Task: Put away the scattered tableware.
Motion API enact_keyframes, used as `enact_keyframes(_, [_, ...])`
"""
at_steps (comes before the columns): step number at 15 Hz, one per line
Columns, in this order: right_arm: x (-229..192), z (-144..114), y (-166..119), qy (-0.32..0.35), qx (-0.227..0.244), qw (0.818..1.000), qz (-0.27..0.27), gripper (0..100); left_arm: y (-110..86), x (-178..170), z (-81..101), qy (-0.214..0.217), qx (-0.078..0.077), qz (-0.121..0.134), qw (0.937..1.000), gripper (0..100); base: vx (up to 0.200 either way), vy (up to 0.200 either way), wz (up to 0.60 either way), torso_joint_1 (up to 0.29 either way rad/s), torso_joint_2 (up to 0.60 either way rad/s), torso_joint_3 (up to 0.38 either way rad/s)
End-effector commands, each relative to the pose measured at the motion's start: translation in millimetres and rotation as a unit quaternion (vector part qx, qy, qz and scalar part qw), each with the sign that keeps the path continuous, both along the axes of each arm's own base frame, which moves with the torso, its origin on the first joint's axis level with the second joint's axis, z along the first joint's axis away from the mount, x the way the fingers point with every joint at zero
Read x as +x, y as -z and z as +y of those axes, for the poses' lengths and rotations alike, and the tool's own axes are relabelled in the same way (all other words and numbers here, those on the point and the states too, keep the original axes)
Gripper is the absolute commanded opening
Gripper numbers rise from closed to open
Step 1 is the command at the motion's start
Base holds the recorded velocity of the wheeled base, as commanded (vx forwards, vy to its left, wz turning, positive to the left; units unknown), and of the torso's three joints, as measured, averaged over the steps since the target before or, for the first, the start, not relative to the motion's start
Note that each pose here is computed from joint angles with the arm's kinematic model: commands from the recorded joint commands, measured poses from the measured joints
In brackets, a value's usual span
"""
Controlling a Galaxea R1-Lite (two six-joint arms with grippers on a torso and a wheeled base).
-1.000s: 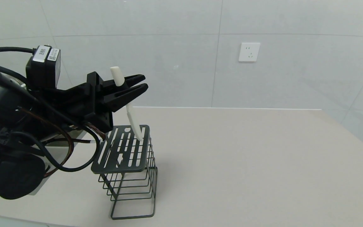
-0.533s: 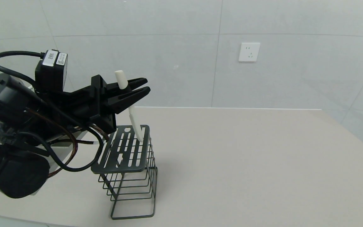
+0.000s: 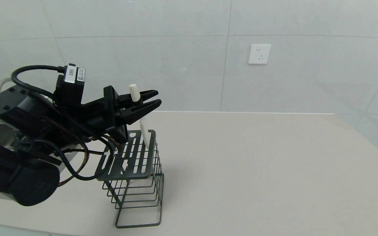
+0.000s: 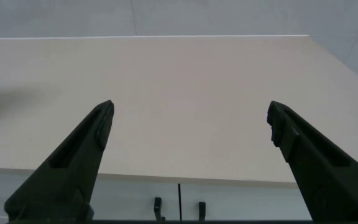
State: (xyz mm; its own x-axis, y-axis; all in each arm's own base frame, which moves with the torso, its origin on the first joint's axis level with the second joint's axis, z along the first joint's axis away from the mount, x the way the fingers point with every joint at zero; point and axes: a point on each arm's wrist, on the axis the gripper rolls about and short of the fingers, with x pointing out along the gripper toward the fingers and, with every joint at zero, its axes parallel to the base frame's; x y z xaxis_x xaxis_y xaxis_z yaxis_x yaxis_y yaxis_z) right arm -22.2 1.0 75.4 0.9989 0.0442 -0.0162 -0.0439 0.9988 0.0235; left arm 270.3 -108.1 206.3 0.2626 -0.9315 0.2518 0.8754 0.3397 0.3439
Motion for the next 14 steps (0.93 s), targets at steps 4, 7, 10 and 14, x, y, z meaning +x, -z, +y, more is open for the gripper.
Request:
enact_keyframes(4, [0.2, 0.0, 0.0, 0.000, 0.000, 1.000, 0.001, 100, 19.6, 3.1, -2.6, 0.000, 0.013, 0.030, 0.9995, 0, 0.000, 0.000, 0.00, 0.000, 0.00, 0.000])
enact_keyframes(7, [0.2, 0.0, 0.0, 0.000, 0.000, 1.000, 0.001, 100, 25.6, 2.4, -0.5, -0.003, 0.018, 0.041, 0.9990, 0, 0.000, 0.000, 0.00, 0.000, 0.00, 0.000])
enact_keyframes(10, [0.2, 0.0, 0.0, 0.000, 0.000, 1.000, 0.001, 100, 31.9, 4.6, -1.2, -0.006, 0.025, 0.040, 0.9989, 0, 0.000, 0.000, 0.00, 0.000, 0.00, 0.000])
enact_keyframes(14, [0.2, 0.0, 0.0, 0.000, 0.000, 1.000, 0.001, 100, 44.5, 1.2, -0.1, -0.008, 0.038, 0.051, 0.9979, 0, 0.000, 0.000, 0.00, 0.000, 0.00, 0.000])
